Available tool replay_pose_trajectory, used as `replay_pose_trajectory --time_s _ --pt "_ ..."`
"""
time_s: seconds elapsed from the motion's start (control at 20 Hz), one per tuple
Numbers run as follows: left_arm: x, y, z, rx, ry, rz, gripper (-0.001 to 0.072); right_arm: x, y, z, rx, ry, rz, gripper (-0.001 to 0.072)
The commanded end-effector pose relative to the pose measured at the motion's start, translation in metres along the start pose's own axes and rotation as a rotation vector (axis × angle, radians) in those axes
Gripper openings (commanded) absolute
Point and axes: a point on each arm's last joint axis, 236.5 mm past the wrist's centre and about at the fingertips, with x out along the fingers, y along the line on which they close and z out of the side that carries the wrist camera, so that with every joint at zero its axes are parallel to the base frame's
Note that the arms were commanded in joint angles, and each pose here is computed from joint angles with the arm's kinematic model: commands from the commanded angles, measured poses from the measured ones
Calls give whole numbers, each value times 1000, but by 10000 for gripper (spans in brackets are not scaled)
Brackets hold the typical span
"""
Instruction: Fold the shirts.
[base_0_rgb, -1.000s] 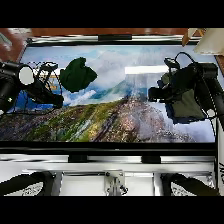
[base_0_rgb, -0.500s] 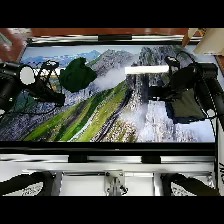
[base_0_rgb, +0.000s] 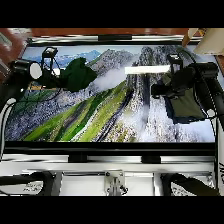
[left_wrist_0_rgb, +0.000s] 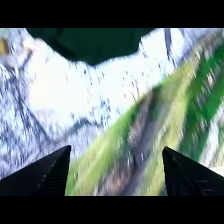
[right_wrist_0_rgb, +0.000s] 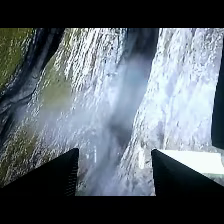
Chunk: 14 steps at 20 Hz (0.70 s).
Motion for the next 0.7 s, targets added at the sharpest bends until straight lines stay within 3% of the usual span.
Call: replay_pose_trajectory --time_s 0.0,0.3,0.35,0.4,0.45,0.5,0.55,0.65 --pt "65 33 37 -62 -38 37 720 0 1 18 -3 -74 4 573" --pt "163 33 27 -61 34 38 711 -1 3 22 -2 -94 10 573" --pt "170 32 26 -67 27 37 650 0 4 21 1 -90 18 573" --pt "173 32 27 -76 22 35 541 -1 6 21 4 -91 25 573" --pt "174 32 27 -76 20 34 392 0 7 22 5 -91 28 573" --pt "172 32 28 -76 19 34 178 -1 7 22 6 -91 30 573" --pt "164 32 32 -75 19 34 33 -1 7 21 6 -91 30 573" --pt "126 28 65 -73 -63 26 34 -1 8 21 7 -90 33 573"
